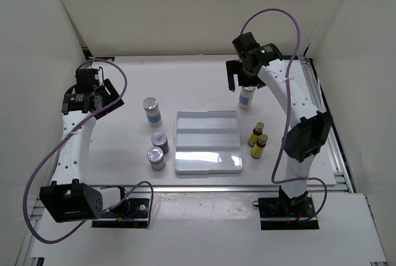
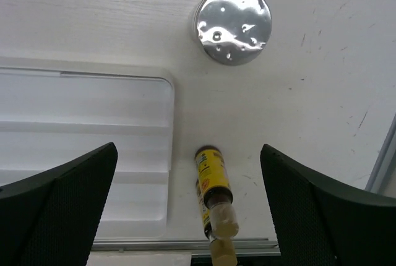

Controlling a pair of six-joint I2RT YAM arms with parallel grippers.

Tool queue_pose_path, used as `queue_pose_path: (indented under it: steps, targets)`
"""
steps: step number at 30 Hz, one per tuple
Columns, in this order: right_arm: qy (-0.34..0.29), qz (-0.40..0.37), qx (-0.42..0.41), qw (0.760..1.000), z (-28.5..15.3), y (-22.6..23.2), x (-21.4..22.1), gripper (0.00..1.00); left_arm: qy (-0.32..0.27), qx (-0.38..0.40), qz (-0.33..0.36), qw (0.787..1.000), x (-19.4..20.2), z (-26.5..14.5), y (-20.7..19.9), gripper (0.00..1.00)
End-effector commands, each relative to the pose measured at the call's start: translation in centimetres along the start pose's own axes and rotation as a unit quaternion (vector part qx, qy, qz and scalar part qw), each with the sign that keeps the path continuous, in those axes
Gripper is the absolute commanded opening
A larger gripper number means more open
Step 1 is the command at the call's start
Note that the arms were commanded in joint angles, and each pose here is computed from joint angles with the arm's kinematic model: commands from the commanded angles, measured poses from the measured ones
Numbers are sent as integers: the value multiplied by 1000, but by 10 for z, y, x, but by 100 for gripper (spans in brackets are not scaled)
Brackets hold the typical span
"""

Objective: Organize the condiment bottles

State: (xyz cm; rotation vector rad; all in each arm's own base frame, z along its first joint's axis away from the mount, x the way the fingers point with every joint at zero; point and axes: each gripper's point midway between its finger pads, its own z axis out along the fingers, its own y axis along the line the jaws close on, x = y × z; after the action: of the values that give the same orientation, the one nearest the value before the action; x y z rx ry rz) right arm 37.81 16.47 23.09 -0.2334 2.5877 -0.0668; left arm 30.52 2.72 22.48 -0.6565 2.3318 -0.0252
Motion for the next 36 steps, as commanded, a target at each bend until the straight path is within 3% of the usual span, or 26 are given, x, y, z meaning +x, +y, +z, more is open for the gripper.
queue_pose_path:
  steps: [1,9,21,24,28,29,32,36]
  targets:
    - [7,29,-11,999,17,-10,-11,100,-20,1,-7,1000,-12,-12,0,82]
    - [56,83,6,995,62,-36,-8,100,-19,-11,-7,1000,-12,-16,4,85]
    - [85,113,-39,989,119,-29,-18,85,-12,-8,-6,1000,-10,-14,2,86]
    - [91,118,-44,988,122,-26,-16,74,-4,-11,-5,1000,-7,-11,3,86]
    - [90,122,-42,988,123,-30,-16,40,-4,-11,-5,1000,-7,-11,3,87]
    - [95,126,-40,987,122,-30,-14,27,-8,-10,-5,1000,-10,-13,2,87]
    - [63,126,-5,990,91,-49,-25,9,-8,-10,-5,1000,-10,-13,2,87]
    - [7,128,20,992,49,-67,-45,0,-12,-8,-6,1000,-13,-15,1,87]
